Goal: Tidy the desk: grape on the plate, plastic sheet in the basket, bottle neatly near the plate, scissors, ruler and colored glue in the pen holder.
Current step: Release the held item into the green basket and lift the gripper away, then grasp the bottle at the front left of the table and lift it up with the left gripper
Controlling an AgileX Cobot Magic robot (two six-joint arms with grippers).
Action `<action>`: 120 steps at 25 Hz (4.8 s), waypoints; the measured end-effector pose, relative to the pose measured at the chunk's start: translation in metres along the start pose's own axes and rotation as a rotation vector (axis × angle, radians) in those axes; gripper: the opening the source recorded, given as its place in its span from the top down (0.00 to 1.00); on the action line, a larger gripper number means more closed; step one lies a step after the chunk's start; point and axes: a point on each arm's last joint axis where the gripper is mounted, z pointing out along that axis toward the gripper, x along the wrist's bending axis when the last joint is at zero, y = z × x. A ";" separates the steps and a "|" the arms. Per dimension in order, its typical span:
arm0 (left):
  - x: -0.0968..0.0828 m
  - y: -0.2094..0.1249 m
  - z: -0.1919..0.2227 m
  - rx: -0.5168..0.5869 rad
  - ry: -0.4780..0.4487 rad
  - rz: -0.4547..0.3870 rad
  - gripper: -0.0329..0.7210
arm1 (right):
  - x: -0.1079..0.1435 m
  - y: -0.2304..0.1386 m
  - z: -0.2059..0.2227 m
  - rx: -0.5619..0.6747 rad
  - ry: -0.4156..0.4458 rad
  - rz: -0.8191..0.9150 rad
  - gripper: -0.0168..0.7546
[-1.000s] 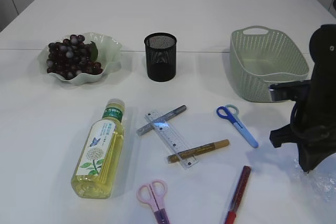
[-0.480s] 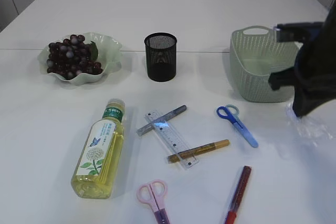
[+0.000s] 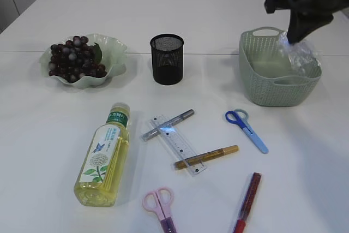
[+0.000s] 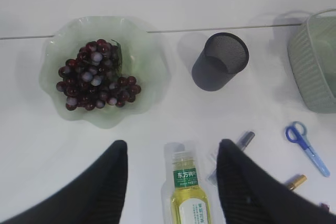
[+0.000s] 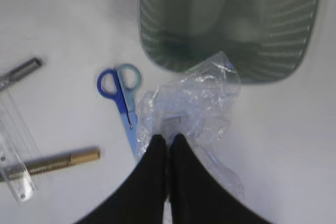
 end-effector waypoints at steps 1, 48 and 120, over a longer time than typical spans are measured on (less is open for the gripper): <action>0.000 0.000 0.000 0.001 -0.004 -0.001 0.43 | -0.001 0.008 -0.003 -0.024 0.000 0.003 0.96; -0.024 -0.005 0.000 0.026 -0.124 -0.002 0.44 | -0.060 0.079 0.080 -0.049 0.077 0.176 0.30; -0.031 -0.172 0.264 0.821 0.088 -0.118 0.17 | -0.033 -0.046 -0.039 0.004 0.219 0.167 0.30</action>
